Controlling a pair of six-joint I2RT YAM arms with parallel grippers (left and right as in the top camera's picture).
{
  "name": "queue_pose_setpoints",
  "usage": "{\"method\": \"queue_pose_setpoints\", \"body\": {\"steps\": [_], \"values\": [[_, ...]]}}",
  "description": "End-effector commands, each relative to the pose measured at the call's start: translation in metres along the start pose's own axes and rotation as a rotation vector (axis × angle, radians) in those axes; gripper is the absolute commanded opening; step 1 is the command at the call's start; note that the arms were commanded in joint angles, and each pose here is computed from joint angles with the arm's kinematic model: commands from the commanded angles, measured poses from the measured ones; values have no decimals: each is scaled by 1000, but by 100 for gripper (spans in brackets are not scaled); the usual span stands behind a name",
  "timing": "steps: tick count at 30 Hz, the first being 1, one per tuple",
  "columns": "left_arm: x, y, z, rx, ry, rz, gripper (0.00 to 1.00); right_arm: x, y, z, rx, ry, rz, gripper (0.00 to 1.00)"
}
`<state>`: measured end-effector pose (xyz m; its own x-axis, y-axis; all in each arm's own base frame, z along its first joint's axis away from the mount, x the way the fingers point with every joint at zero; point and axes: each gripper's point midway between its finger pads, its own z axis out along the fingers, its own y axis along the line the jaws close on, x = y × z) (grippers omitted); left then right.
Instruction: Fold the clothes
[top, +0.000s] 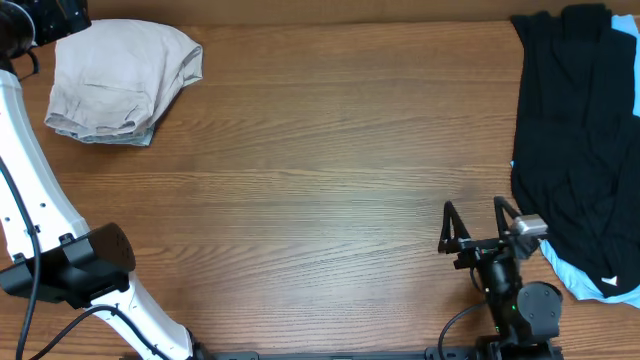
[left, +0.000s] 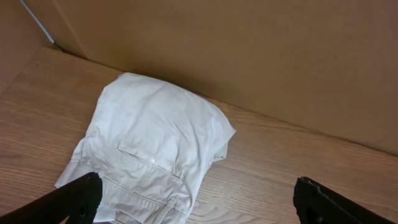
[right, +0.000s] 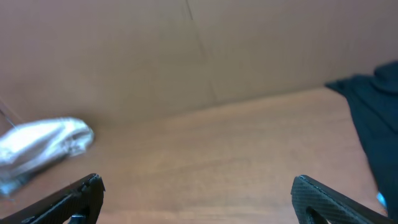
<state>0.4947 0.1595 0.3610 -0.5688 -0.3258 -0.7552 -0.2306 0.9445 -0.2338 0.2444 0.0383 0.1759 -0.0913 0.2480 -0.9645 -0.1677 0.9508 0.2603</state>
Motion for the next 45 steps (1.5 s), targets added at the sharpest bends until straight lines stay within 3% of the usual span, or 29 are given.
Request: {"method": "queue_pose_setpoints", "body": {"steps": [1, 39, 45], "values": [[-2, 3, -3, 1, -8, -25, 100, 12, -5, 0, 14, 23, -64, 100], [3, 4, -4, -2, 12, -31, 100, 4, -3, -2, 5, -19, -68, 100], [7, -19, -42, 17, 11, -15, 100, 4, -3, -2, 5, -19, -68, 100]]}}
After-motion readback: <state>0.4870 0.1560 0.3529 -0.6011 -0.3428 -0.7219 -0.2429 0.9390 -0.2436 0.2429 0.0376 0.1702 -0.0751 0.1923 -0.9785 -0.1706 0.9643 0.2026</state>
